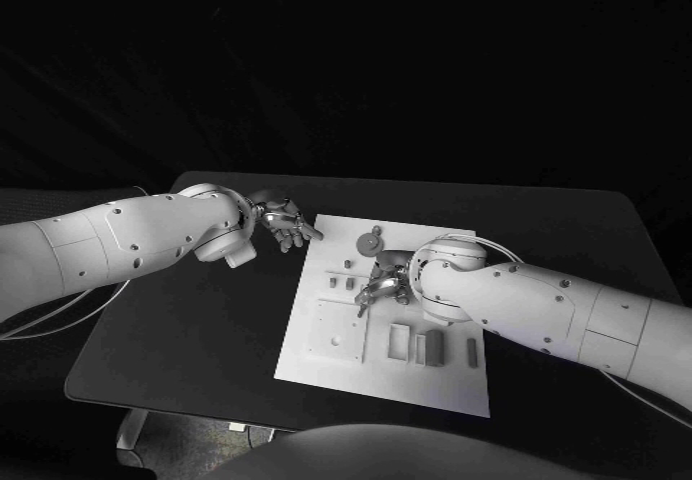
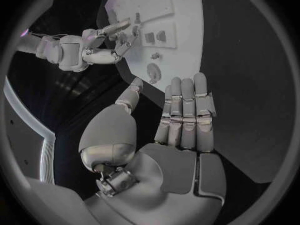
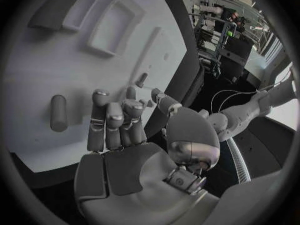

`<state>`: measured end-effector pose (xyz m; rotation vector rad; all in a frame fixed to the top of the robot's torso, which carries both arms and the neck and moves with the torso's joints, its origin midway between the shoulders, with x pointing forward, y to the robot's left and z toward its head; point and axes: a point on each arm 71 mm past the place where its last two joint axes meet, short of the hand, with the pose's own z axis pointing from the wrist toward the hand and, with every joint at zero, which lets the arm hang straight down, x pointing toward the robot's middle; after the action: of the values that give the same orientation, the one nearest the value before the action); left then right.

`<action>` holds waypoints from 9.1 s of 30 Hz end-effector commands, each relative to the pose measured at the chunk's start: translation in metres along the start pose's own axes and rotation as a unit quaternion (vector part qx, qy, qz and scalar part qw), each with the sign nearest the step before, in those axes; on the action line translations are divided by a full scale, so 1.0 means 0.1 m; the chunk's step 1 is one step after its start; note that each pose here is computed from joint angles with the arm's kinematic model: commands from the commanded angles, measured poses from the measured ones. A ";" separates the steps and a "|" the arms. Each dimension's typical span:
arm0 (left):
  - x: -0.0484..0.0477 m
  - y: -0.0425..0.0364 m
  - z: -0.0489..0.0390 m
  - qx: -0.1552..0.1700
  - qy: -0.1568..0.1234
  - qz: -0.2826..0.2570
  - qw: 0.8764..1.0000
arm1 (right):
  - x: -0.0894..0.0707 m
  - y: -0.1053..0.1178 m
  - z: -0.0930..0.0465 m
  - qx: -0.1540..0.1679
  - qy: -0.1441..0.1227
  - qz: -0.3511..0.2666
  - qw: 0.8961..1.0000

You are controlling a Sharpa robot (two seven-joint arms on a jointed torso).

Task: Assemble the parts on the task board

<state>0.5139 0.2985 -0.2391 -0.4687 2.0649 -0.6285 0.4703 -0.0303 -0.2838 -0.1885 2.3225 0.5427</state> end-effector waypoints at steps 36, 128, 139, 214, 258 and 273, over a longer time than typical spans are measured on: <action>0.008 -0.076 0.001 0.007 0.006 0.001 1.000 | 0.03 0.05 0.09 0.007 0.015 -0.032 0.999; -0.038 -0.066 -0.021 0.005 0.000 0.000 1.000 | 0.00 -0.02 -0.07 -0.059 -0.073 -0.041 0.995; -0.003 -0.095 -0.046 0.009 0.001 -0.048 0.999 | -0.05 -0.15 -0.21 -0.093 -0.111 0.004 0.989; 0.906 -0.639 -0.199 0.048 0.209 -0.350 0.912 | -0.35 -0.36 -0.63 -0.189 -0.261 0.075 0.944; 0.872 -0.612 -0.204 0.055 0.194 -0.334 0.921 | -0.35 -0.37 -0.65 -0.193 -0.266 0.109 0.938; 0.865 -0.651 -0.213 0.087 0.179 -0.275 0.941 | -0.37 -0.60 -0.65 -0.170 -0.243 0.209 0.932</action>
<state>0.4556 0.2069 -0.2500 -1.0071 2.2064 -1.3025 0.4716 -0.1107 -0.2337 0.1502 1.7359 1.0185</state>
